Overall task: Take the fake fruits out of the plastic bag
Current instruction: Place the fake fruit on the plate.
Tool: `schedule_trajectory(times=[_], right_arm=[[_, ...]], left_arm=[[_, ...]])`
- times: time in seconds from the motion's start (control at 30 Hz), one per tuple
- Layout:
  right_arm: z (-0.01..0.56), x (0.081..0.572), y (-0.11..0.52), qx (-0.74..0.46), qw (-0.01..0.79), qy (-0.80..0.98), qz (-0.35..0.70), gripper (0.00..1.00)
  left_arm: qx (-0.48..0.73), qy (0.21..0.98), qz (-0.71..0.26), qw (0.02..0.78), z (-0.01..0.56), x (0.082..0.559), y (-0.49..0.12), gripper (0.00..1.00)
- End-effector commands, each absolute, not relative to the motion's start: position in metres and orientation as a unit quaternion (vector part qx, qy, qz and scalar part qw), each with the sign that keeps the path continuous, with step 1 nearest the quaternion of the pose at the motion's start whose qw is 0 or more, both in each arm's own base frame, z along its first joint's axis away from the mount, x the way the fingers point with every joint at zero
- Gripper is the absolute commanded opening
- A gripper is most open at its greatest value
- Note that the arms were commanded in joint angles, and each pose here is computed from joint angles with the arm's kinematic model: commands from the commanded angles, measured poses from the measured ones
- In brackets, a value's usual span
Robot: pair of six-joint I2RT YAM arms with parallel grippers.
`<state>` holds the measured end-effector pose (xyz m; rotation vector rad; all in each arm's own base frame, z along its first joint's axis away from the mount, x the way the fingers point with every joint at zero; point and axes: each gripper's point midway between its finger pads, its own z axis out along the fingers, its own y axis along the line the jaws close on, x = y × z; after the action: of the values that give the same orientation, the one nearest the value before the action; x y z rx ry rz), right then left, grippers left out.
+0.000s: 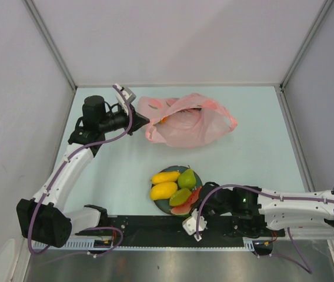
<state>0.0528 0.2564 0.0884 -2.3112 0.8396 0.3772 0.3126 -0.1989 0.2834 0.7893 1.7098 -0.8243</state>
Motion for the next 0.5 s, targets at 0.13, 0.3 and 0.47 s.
schedule_trajectory(times=[0.13, 0.3, 0.47], right_arm=[[0.096, 0.047, 0.271, -0.837, 0.336, 0.384, 0.199, 0.00], [0.102, 0.049, 0.278, -0.796, 0.345, 0.443, 0.226, 0.00], [0.107, 0.071, 0.288, -0.720, 0.361, 0.538, 0.248, 0.00]], left_arm=[[0.337, 0.694, -0.364, 0.522, 0.292, 0.304, -0.205, 0.00], [0.334, 0.696, -0.369, 0.519, 0.291, 0.306, -0.206, 0.00], [0.332, 0.697, -0.370, 0.516, 0.291, 0.308, -0.207, 0.00]])
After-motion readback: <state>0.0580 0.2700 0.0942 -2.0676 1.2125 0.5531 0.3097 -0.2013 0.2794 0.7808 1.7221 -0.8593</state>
